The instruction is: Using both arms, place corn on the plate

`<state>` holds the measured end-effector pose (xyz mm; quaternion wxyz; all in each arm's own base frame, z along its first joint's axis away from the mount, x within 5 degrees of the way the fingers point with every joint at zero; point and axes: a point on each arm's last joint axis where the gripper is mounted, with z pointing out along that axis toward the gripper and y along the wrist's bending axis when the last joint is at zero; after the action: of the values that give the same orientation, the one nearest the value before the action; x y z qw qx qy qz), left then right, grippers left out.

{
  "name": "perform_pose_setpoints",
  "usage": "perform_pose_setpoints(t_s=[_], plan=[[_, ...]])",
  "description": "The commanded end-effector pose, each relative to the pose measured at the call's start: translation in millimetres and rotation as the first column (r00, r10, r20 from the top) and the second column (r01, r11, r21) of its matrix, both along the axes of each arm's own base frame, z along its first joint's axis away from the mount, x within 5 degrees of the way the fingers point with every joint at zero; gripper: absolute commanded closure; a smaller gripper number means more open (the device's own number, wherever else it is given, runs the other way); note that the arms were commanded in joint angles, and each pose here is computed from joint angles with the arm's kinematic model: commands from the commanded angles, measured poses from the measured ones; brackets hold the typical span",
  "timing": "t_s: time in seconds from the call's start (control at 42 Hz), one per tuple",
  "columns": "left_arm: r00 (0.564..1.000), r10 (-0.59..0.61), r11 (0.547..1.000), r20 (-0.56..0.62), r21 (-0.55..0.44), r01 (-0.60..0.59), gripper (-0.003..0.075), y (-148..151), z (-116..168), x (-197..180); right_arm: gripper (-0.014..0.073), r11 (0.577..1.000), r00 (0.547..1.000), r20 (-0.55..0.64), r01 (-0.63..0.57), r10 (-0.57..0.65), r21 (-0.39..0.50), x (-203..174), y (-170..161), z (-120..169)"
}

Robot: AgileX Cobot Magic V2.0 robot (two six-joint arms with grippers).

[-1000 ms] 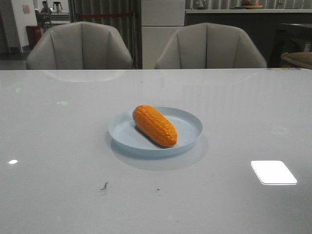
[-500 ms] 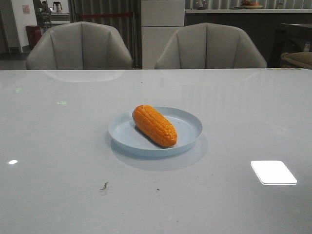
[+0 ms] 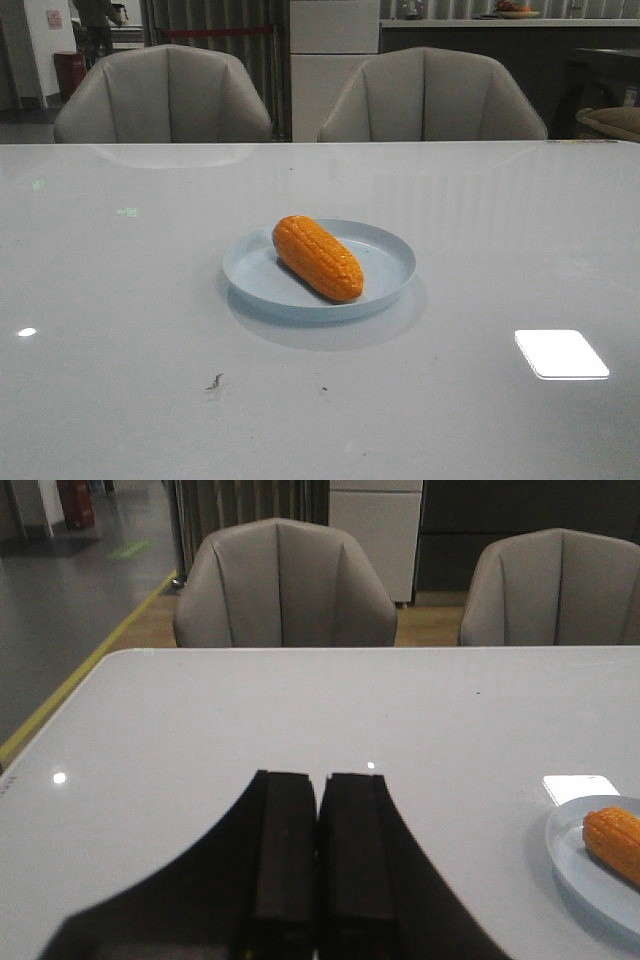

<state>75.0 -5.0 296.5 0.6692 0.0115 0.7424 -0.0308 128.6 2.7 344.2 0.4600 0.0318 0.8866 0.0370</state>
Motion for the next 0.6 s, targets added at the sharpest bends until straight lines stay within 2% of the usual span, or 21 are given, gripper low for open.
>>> perform_pose_setpoints(t_s=[0.0, 0.19, 0.286, 0.357, 0.571], plan=[[0.983, 0.01, 1.0, 0.181, 0.027, -0.015, 0.0631, 1.8, -6.6, -12.7, 0.0003, 1.0, 0.996, 0.093, 0.003, -0.002, -0.012, 1.9, -1.1, 13.6], [0.945, 0.02, 0.999, 0.328, 0.025, -0.03, 0.0631, 3.2, -51.5, -26.8, 0.0003, 1.0, 0.996, 0.093, 0.003, -0.002, -0.012, 1.9, -1.1, 13.6], [0.929, 0.028, 0.999, 0.369, 0.019, -0.037, 0.0631, 3.7, -70.8, -22.2, 0.0003, 1.0, 0.996, 0.092, 0.003, -0.002, -0.012, 1.9, -1.1, 13.5], [0.956, 0.022, 0.999, 0.293, 0.025, -0.031, 0.0631, 3.2, -74.8, -21.1, 0.0003, 1.0, 0.996, 0.09, 0.003, -0.002, -0.012, 1.8, -1.0, 13.1], [0.966, 0.02, 0.999, 0.26, 0.028, -0.028, 0.0631, 3.1, -79.6, -20.3, 0.0003, 1.0, 0.996, 0.09, 0.003, -0.002, -0.012, 1.8, -1.0, 13.1]])
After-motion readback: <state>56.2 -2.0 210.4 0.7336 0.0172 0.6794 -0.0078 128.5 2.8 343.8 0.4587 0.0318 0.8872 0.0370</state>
